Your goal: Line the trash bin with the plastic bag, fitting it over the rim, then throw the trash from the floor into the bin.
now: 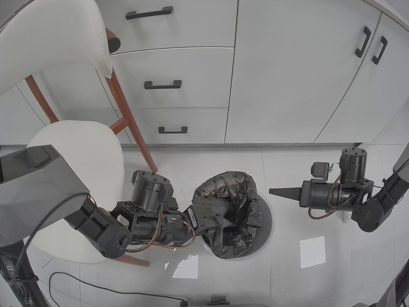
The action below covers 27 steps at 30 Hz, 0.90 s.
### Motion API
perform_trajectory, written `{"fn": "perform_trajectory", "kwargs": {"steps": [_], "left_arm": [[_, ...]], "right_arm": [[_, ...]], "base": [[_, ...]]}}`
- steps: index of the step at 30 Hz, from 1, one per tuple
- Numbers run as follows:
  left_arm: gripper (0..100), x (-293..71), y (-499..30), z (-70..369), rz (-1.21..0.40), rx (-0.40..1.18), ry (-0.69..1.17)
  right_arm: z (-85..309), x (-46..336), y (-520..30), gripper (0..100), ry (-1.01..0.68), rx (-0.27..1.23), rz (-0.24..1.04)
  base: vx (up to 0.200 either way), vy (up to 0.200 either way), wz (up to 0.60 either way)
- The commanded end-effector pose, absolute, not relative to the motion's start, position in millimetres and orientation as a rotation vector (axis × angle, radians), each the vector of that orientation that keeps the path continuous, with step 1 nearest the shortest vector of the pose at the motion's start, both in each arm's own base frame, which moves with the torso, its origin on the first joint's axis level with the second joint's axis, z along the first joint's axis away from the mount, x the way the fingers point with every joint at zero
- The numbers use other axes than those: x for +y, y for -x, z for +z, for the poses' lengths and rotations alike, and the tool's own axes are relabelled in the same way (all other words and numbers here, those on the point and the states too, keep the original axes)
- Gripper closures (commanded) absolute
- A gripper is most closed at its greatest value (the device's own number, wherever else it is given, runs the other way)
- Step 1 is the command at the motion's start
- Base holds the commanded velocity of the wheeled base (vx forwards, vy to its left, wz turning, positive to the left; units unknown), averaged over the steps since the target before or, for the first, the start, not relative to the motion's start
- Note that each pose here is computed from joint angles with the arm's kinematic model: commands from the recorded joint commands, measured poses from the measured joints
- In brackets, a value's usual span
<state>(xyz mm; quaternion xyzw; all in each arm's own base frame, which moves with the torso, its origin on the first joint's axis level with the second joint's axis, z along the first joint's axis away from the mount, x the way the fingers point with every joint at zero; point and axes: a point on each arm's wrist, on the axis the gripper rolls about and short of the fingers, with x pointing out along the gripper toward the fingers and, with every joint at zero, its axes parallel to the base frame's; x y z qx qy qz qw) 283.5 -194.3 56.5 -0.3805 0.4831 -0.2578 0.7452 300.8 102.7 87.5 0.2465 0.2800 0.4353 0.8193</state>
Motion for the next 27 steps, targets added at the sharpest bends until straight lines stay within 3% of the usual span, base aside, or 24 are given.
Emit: {"fn": "perform_trajectory", "kwargs": {"steps": [1,16,27], "left_arm": [[0,-192,-284,55,-0.555,1.058,0.832],[0,-188,-280,54,-0.543,1.065,0.832],[0,-207,-277,52,-0.587,1.084,0.811]], "right_arm": [[86,105,-300,100,-0.525,0.603,0.933],[68,102,-287,100,-0.517,0.681,0.918],[44,104,-289,100,-0.492,0.740,0.911]], "base": [[0.000,0.000,0.00],[0.000,0.000,0.00],[0.000,0.000,0.00]]}}
